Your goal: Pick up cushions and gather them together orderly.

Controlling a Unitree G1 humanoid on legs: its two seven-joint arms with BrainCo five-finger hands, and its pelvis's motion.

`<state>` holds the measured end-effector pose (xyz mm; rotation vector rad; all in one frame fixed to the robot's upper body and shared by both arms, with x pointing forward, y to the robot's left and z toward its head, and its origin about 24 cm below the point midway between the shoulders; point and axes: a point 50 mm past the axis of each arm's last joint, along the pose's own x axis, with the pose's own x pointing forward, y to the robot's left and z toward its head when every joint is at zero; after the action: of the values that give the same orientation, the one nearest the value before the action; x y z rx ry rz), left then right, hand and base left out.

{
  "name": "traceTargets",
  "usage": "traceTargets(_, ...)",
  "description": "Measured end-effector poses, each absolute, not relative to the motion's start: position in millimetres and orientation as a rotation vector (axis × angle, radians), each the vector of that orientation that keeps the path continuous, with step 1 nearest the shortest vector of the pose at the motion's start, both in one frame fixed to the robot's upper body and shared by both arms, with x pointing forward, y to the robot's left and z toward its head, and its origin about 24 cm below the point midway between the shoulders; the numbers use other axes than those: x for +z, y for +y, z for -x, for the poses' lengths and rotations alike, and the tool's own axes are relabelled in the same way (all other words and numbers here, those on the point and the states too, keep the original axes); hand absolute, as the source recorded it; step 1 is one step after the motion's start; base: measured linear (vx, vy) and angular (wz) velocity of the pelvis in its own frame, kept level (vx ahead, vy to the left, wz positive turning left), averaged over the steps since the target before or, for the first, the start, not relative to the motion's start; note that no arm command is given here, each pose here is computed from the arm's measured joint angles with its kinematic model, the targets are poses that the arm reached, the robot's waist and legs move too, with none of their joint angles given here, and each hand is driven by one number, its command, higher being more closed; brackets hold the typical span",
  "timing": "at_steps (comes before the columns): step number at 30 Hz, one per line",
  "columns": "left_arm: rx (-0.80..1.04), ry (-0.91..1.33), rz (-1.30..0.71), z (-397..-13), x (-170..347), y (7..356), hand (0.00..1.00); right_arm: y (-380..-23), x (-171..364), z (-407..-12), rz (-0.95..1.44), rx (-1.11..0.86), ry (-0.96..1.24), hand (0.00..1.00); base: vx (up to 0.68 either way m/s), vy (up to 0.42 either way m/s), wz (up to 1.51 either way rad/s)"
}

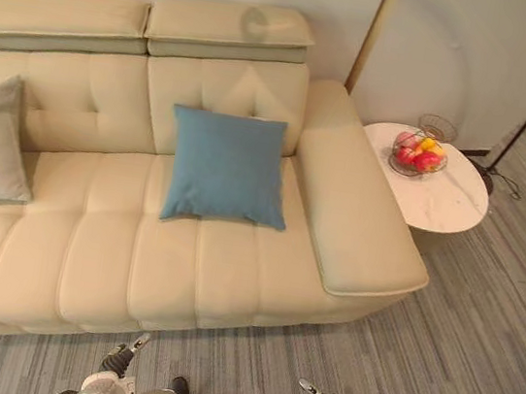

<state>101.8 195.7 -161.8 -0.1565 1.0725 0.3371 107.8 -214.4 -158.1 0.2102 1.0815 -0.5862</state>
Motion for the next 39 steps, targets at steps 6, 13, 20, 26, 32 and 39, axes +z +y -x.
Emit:
traceTargets(6,0.340,1.065,0.174,-104.9,-161.5,192.3,0.00,-206.8,-151.0,-129.2,-0.162,-0.504,1.019,0.00,-0.11,0.044,-1.56)
traceTargets(13,0.324,1.072,0.172,-103.9,-162.0,190.4,0.00,-212.6,-150.4,-127.4,-0.140,-0.508,1.017,0.00,0.01,-0.083,-0.87)
traceTargets(20,0.282,1.085,0.165,-102.9,-163.2,183.6,0.00,-220.8,-147.6,-132.2,-0.107,-0.505,1.004,0.00,0.07,-0.180,-0.62)
traceTargets(26,0.265,1.044,0.170,-114.5,-159.6,177.4,0.00,-227.3,-149.0,-126.9,-0.089,-0.520,1.029,0.00,0.11,-0.069,-0.97)
traceTargets(32,0.296,0.998,0.208,-121.1,-155.9,173.6,0.00,-220.1,-149.6,-124.6,-0.105,-0.514,1.025,0.00,0.10,0.152,-1.39)
traceTargets(39,0.333,1.031,0.169,-112.8,-158.3,188.5,0.00,-202.7,-154.6,-111.2,-0.141,-0.501,1.045,0.00,0.18,0.260,-1.16)
